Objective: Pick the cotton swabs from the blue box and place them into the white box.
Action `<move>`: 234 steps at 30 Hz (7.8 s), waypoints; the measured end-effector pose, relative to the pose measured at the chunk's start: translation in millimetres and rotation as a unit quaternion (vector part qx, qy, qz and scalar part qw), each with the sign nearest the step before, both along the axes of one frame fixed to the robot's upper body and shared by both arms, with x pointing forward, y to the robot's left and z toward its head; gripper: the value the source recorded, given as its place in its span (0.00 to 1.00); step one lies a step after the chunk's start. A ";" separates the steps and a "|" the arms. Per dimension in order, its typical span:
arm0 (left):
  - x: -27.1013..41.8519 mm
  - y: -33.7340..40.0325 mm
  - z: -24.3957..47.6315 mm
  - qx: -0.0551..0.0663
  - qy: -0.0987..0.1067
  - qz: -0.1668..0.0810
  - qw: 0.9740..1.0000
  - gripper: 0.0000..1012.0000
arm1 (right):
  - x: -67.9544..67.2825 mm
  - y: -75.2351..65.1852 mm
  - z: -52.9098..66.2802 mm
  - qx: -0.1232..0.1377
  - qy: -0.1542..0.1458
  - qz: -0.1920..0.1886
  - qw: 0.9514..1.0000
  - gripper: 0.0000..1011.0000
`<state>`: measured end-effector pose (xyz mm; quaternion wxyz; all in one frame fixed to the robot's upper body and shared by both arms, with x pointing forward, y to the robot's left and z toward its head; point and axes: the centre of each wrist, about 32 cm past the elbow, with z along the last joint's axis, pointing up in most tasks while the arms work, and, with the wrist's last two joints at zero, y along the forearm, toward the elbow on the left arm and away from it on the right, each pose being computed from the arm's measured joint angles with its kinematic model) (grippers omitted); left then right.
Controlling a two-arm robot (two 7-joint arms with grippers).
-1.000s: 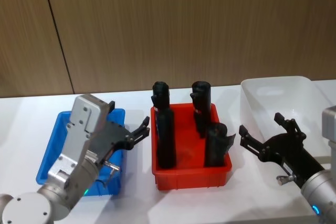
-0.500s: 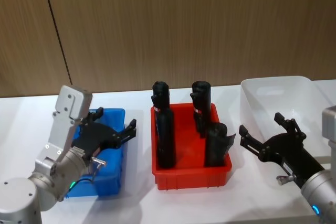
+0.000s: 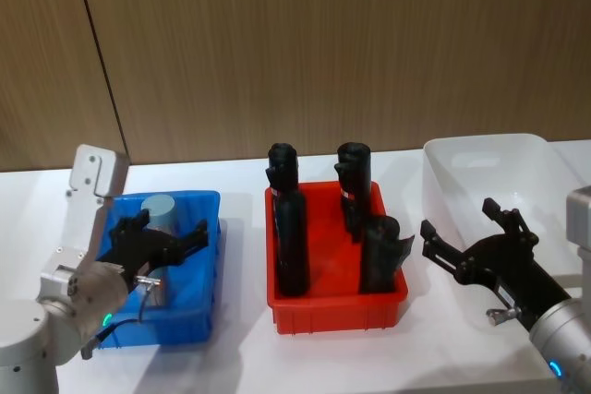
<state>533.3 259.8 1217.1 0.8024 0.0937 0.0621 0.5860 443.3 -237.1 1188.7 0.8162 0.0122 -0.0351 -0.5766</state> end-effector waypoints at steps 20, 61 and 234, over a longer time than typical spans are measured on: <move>-2.5 17.3 -2.8 -0.016 0.081 0.068 0.994 0.99 | 0.0 0.0 0.0 0.000 0.000 0.000 1.000 0.99; 42.1 26.0 -34.7 0.000 0.116 0.042 0.992 0.90 | 0.0 0.0 0.0 0.000 0.000 0.000 1.000 0.99; 52.3 -17.7 33.8 -0.015 -0.066 -0.558 0.827 0.66 | 13.1 -82.1 29.0 -0.060 0.084 0.314 0.944 0.99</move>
